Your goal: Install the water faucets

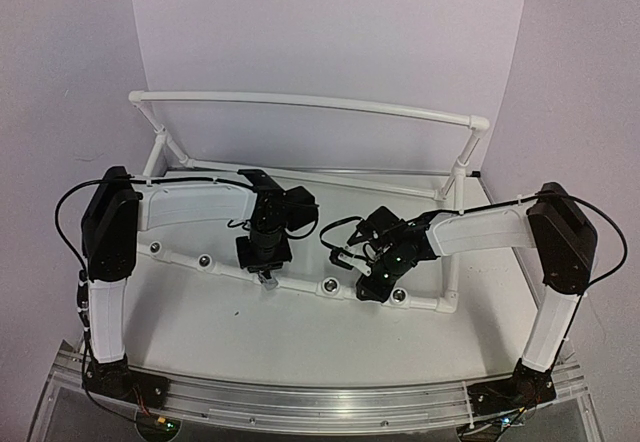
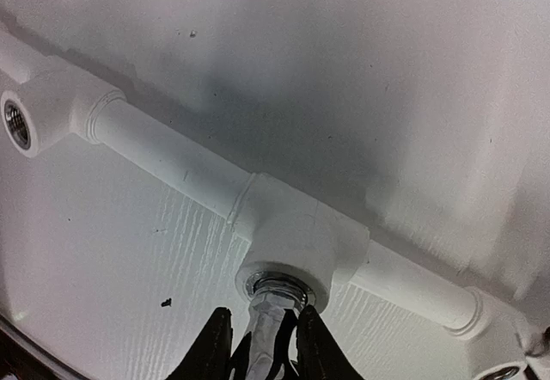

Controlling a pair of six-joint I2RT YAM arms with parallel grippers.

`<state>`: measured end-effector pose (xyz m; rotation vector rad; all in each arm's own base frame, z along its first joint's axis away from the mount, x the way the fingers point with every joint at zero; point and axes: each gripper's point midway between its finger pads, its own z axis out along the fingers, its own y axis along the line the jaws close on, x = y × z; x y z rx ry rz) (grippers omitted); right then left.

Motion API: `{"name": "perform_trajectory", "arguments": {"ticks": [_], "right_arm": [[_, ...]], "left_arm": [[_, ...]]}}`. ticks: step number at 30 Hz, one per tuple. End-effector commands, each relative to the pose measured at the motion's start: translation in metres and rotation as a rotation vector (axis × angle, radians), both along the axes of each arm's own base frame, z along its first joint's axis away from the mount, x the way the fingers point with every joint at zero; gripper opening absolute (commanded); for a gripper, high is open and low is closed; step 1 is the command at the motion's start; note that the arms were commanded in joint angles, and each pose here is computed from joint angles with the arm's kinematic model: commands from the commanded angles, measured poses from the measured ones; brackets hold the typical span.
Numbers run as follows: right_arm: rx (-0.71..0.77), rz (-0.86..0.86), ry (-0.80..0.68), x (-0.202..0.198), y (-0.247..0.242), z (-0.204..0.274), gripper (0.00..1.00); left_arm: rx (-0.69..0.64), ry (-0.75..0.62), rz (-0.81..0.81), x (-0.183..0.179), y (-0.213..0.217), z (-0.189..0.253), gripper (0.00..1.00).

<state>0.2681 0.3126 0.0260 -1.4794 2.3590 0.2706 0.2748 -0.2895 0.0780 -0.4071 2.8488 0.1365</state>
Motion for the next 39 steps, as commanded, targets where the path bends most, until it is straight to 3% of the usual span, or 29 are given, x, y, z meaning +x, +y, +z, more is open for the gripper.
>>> {"name": "perform_trajectory", "arguments": {"ticks": [1, 7, 16, 26, 39], "right_arm": [[0.019, 0.029, 0.036, -0.012, 0.005, 0.009, 0.28], [0.021, 0.027, 0.038, -0.012, 0.005, 0.009, 0.28], [0.023, 0.025, 0.035, -0.011, 0.006, 0.01, 0.28], [0.023, 0.022, 0.038, -0.011, 0.006, 0.01, 0.29], [0.022, 0.024, 0.039, -0.012, 0.005, 0.01, 0.29]], "left_arm": [[-0.038, -0.165, -0.168, 0.033, -0.023, 0.034, 0.34], [-0.117, -0.241, -0.18, 0.033, -0.026, 0.066, 0.64], [-0.292, -0.281, -0.05, 0.004, -0.027, 0.095, 0.81], [-0.294, -0.192, 0.282, -0.025, 0.002, 0.05, 0.81], [-0.335, -0.142, 0.369, -0.027, -0.01, 0.009, 0.66]]}}
